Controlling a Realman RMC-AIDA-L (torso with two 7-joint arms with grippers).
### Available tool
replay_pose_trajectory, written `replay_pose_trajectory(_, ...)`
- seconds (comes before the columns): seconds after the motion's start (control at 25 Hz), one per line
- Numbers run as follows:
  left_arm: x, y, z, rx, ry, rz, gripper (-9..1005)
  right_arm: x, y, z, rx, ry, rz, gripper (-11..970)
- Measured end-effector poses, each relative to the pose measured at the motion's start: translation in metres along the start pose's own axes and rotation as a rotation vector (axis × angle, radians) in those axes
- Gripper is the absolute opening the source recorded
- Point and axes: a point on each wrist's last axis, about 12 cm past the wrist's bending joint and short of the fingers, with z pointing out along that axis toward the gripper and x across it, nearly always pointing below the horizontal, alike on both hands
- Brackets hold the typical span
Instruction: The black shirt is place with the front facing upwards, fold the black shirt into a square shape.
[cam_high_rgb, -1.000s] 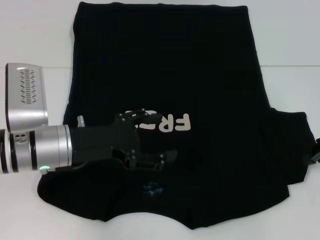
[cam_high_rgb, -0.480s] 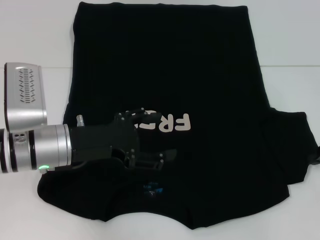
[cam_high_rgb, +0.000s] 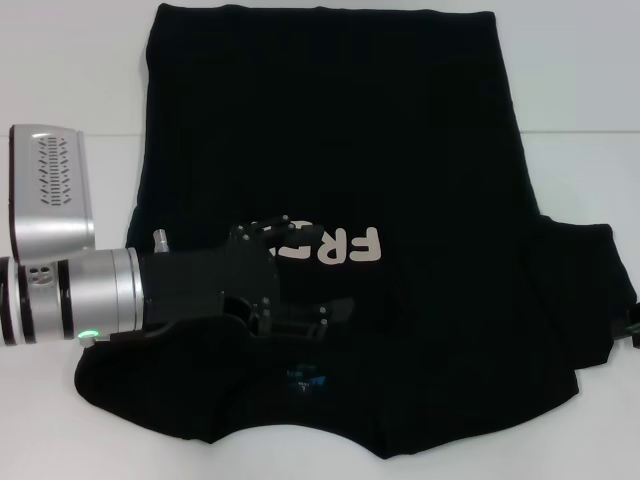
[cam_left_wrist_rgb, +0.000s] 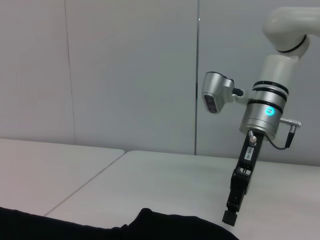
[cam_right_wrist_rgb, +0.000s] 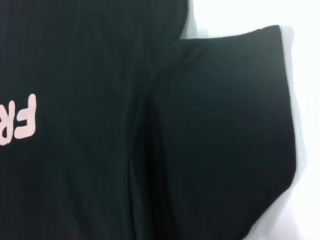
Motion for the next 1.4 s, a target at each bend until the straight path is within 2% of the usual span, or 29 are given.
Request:
replay_pose_trajectory(0.08, 0.000, 0.000, 0.000, 0.000, 0.000, 0.000, 950, 0.000, 0.001, 0.002, -0.001, -0.002, 0.003, 339)
replay_pose_trajectory(0.28, 0.000, 0.000, 0.000, -0.001, 0.001, 0.002, 950, 0.000, 0.005, 0.007, -0.004, -0.004, 0.004, 381)
replay_pose_trajectory(0.84, 0.000, 0.003, -0.001, -0.013, 0.007, 0.005, 949, -0.001, 0.009, 0.020, 0.006, -0.032, 0.006, 339)
replay_pose_trajectory(1.04, -0.002, 0.004, -0.002, -0.016, 0.007, 0.010, 949, -0.002, 0.009, 0.020, 0.008, -0.038, 0.004, 136)
replay_pose_trajectory(1.24, -0.003, 0.005, -0.001, -0.014, 0.006, 0.013, 949, -0.003, 0.007, 0.019, 0.015, -0.055, 0.008, 4)
replay_pose_trajectory(1.4, -0.003, 0.006, 0.000, -0.017, 0.007, 0.014, 949, -0.006, 0.001, 0.014, 0.040, -0.109, 0.010, 4)
